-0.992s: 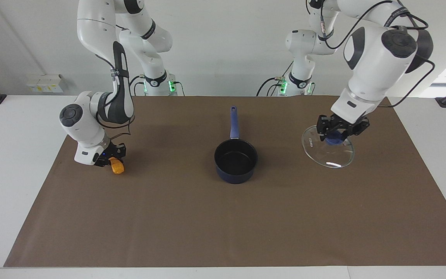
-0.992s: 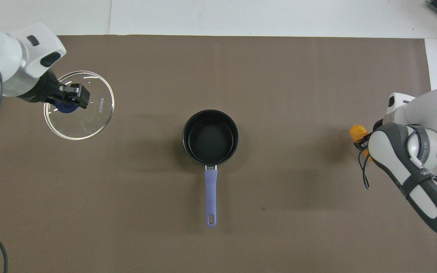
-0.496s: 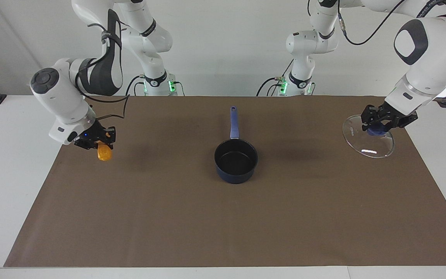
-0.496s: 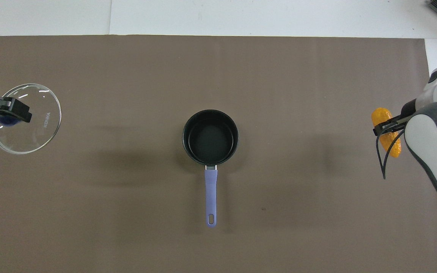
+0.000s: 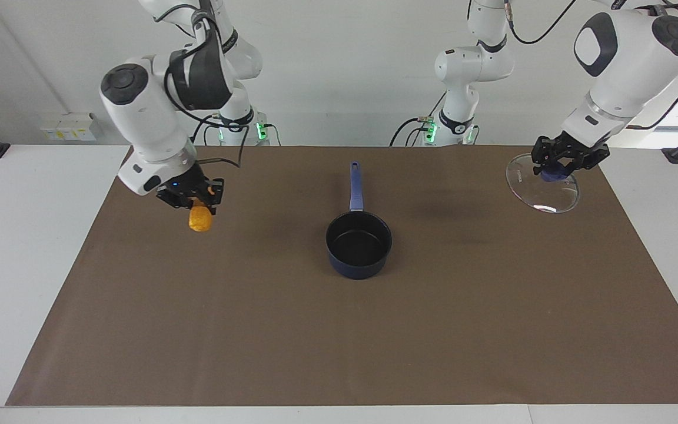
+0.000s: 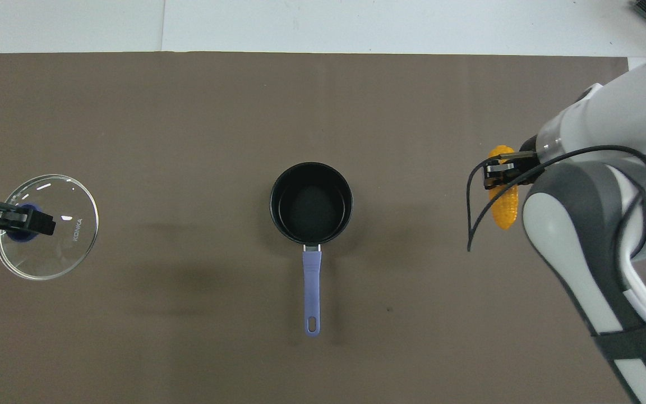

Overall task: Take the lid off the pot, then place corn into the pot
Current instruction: 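Carry the yellow corn over the pot with the right gripper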

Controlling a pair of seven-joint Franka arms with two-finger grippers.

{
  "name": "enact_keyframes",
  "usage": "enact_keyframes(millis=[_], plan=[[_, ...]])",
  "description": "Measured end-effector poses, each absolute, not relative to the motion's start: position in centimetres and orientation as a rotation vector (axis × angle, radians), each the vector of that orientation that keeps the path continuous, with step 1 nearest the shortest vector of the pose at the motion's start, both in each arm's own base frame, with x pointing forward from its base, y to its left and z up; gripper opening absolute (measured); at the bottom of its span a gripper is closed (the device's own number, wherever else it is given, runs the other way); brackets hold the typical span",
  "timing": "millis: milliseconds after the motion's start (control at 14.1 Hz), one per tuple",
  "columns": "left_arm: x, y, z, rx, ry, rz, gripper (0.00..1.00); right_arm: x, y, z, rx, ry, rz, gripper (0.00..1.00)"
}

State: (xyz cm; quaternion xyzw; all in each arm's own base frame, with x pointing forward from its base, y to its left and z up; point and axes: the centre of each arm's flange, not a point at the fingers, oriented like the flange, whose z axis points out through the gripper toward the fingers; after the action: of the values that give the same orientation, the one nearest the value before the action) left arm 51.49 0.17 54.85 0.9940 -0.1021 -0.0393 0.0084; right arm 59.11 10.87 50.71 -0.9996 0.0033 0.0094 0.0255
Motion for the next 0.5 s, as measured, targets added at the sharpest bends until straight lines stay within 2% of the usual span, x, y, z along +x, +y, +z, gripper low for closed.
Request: enact_keyframes(millis=[212, 496], plan=[[50.3, 0.2, 52.9, 3.105, -0.317, -0.136, 0.63, 58.4, 18.8, 50.4, -3.031, 0.121, -0.045, 0.37], [50.0, 1.2, 49.1, 3.108, -0.286, -0.134, 0.63, 58.4, 25.9, 48.8, -2.983, 0.143, -0.066, 0.37]])
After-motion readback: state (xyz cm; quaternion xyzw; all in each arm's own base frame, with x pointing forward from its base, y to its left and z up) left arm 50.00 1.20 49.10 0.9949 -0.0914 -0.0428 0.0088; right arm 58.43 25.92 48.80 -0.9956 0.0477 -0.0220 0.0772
